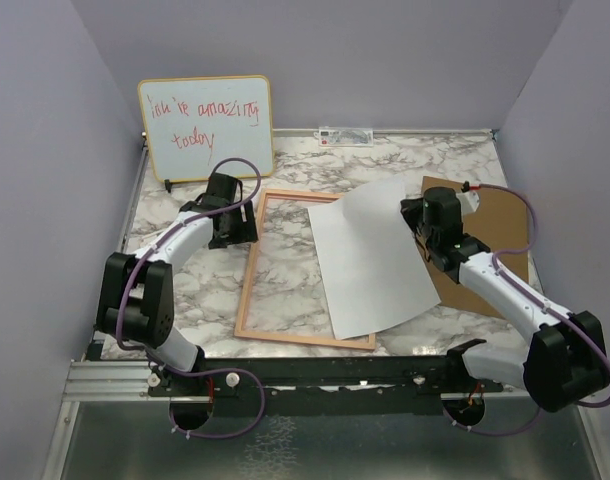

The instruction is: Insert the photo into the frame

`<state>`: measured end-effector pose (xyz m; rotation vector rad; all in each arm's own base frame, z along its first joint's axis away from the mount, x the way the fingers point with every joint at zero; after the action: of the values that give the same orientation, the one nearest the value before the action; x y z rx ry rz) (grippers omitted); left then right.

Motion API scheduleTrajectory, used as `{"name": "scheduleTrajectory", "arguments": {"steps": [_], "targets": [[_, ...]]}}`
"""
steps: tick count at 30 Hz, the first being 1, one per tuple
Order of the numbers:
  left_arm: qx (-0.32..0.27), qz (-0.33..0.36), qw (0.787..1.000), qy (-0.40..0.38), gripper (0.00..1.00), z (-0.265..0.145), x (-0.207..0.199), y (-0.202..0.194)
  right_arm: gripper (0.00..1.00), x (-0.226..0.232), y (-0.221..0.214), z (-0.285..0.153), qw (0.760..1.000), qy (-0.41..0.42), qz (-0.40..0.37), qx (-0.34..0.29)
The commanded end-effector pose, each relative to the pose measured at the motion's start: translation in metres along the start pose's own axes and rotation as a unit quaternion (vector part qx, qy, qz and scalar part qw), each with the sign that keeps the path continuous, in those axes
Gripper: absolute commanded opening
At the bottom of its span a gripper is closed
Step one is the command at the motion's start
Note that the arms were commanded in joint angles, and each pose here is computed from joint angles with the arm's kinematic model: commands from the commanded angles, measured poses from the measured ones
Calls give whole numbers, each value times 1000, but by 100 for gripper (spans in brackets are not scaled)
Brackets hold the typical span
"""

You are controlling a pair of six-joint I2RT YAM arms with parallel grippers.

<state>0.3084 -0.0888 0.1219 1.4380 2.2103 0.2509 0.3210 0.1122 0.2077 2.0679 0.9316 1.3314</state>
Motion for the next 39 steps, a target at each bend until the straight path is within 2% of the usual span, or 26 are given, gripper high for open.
{"name": "scheduleTrajectory", "arguments": {"steps": [1,5,8,12,19,24,27,28,29,31,32,34,35,39], "targets": [[1,-15,1000,10,75,11,6,-2,1,-13,-2,1,999,-43,7,-7],[15,-21,1000,12,67,18,8,-6,1,-20,0,4,995,-91,46,-21],[30,-25,999,4,63,22,7,-10,1,-19,10,7,992,-108,44,-48],[40,-29,999,-5,61,24,5,-13,0,-1,27,7,995,-57,26,-82],[61,-45,997,-15,57,30,5,-21,1,20,38,-26,985,113,-11,-129],[76,-55,996,-9,41,38,9,-26,1,14,35,-32,985,111,-21,-127],[80,-59,995,-6,39,41,10,-27,1,9,25,-20,990,86,-60,-89],[79,-60,995,-7,39,41,9,-26,7,8,19,-14,992,70,-87,-60],[77,-60,995,-7,39,41,9,-26,20,5,10,-6,991,54,-123,-25],[76,-60,995,-6,39,41,10,-25,39,-5,-8,9,983,25,-174,57],[76,-59,995,-5,39,41,10,-25,52,-11,-15,16,978,19,-189,91],[76,-59,995,-3,39,41,12,-25,67,-22,-24,29,968,25,-203,146],[75,-60,995,-1,39,41,14,-25,72,-25,-25,35,964,38,-209,161],[81,-59,995,-2,40,41,16,-27,77,-30,-18,60,943,85,-254,195]]}}
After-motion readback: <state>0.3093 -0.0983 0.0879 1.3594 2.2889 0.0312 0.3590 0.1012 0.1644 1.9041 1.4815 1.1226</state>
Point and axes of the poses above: each gripper's point midway between its finger pads, its own z axis out along the fingers, its own x axis along the line the jaws close on, y = z × x, the point moved 6 cm from there along -z, back along the fingers, and after that the axes turned 15 degrees about -z, right-handed, at the moved point
